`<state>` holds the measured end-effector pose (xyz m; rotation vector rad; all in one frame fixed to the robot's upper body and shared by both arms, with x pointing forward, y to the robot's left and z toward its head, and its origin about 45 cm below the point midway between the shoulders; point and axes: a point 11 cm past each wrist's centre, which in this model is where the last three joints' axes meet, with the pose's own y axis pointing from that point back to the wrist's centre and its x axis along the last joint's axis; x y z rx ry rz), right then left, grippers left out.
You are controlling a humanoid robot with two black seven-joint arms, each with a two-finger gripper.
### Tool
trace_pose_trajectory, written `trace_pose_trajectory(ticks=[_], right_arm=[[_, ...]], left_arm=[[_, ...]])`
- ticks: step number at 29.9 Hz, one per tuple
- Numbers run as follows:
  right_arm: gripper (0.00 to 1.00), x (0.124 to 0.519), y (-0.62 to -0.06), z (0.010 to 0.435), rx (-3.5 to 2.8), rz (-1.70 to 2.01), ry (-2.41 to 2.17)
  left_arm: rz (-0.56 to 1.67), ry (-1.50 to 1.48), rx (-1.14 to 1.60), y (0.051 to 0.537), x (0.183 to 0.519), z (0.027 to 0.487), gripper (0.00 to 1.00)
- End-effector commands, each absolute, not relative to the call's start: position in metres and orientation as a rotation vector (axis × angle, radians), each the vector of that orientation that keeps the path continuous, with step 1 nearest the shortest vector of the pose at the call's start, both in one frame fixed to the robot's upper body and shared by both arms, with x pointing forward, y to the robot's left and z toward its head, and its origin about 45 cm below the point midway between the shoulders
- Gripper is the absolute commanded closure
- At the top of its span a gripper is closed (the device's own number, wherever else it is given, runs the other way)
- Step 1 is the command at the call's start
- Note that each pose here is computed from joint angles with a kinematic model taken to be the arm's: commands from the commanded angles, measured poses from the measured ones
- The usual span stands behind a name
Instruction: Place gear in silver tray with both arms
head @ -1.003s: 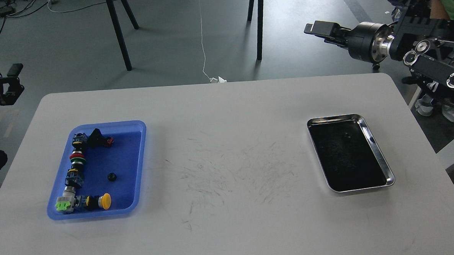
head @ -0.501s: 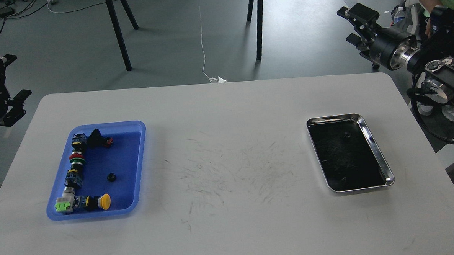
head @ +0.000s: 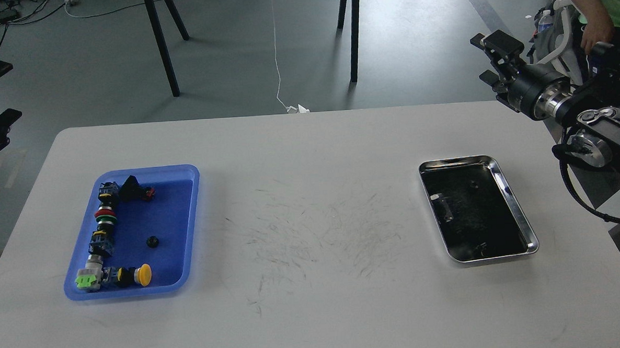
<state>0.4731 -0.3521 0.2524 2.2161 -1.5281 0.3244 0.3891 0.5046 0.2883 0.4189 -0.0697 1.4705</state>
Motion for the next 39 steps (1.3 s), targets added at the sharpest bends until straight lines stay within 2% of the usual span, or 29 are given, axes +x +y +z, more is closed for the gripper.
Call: trace_pose_trajectory(ticks=[1, 5, 10, 18, 22, 28, 31, 39], right_arm=[[0.06, 0.473, -0.354, 0.254, 2.216, 0.324, -1.531], [0.06, 0.474, -0.355, 0.255, 2.215, 0.325, -1.544], [0.06, 0.475, -0.353, 0.256, 2.224, 0.323, -1.548], [0.06, 0.476, -0.349, 0.257, 2.236, 0.321, -1.555], [0.06, 0.476, -0.348, 0.258, 2.240, 0.322, -1.558], [0.06, 0.477, -0.351, 0.260, 2.237, 0.323, -1.570], [0.06, 0.474, -0.351, 0.253, 2.235, 0.305, -1.565], [0.06, 0.474, -0.352, 0.253, 2.232, 0.305, -1.567]], left_arm=[[1.442, -0.063, 0.427, 0.498, 0.385, 0.287, 0.02], [1.324, -0.178, 0.528, 0.483, 0.371, 0.303, 0.02], [1.155, -0.332, 0.659, 0.452, 0.362, 0.301, 0.02], [0.802, -0.524, 0.869, 0.403, 0.327, 0.258, 0.02], [0.793, -0.555, 0.958, 0.405, 0.307, 0.241, 0.02], [0.849, -0.601, 0.917, 0.396, 0.301, 0.240, 0.02], [0.808, -0.563, 0.919, 0.384, 0.287, 0.207, 0.02], [0.617, -0.733, 0.986, 0.376, 0.275, 0.195, 0.02]])
